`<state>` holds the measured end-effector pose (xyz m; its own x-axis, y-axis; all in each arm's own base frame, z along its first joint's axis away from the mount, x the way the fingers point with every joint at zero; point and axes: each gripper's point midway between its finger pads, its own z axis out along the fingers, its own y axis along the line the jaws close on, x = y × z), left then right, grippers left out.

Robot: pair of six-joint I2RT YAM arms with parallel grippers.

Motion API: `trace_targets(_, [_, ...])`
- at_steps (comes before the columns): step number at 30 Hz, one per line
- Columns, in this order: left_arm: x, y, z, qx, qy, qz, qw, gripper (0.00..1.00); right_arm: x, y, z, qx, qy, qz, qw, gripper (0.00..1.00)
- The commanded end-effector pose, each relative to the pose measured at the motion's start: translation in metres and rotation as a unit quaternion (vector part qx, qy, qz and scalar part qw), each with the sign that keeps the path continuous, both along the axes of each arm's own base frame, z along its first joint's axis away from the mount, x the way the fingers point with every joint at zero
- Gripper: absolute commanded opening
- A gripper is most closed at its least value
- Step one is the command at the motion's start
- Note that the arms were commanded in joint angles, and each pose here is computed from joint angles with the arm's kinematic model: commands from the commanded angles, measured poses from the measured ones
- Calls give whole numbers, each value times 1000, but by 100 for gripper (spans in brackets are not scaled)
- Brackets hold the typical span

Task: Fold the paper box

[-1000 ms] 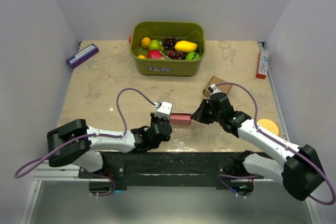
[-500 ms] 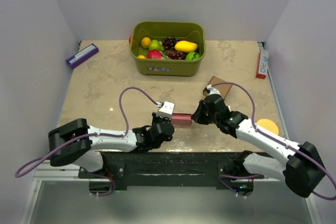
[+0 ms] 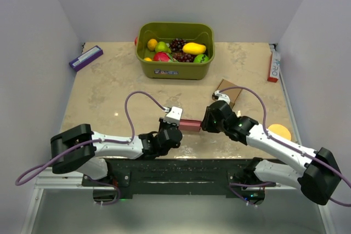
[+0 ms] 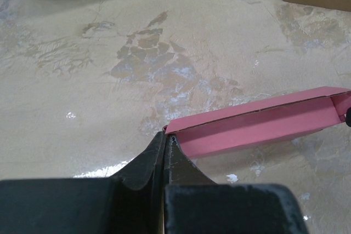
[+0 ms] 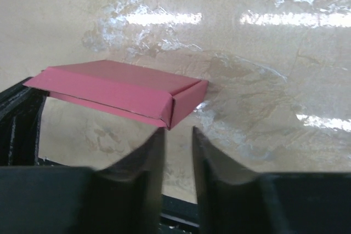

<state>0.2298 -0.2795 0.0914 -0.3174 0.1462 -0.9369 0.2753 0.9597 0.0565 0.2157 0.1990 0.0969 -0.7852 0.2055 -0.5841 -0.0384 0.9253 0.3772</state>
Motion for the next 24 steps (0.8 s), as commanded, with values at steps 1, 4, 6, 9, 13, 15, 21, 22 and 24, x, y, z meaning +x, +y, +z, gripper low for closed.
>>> trace_targets(1, [-21, 32, -54, 116, 56, -24, 991, 0, 3, -6, 27, 6, -15, -23, 1000, 38])
trace_targets(4, [-21, 32, -54, 116, 56, -24, 991, 0, 8, -4, 45, 26, -33, -33, 999, 60])
trace_targets(6, [-21, 32, -54, 115, 56, -24, 992, 0, 13, -1, 53, 39, -45, -39, 997, 65])
trace_targets(9, [-22, 31, -54, 116, 56, -25, 991, 0, 20, 8, 60, 67, -59, -45, 995, 70])
trace_targets(13, [-22, 32, -54, 115, 56, -24, 991, 0, 25, 16, 52, 89, -54, -55, 993, 70])
trace_targets(15, [-22, 31, -54, 115, 56, -24, 991, 0, 28, 19, 49, 95, -57, -58, 992, 70])
trace_targets(21, [-22, 29, -54, 115, 56, -26, 991, 0, 29, 17, 35, 105, -52, -78, 990, 71])
trace_targets(22, [-22, 29, -54, 114, 56, -27, 991, 0, 27, 16, 30, 101, -46, -79, 991, 71])
trace_targets(24, [-23, 28, -54, 115, 56, -28, 991, 0, 27, 16, 24, 99, -43, -81, 991, 71])
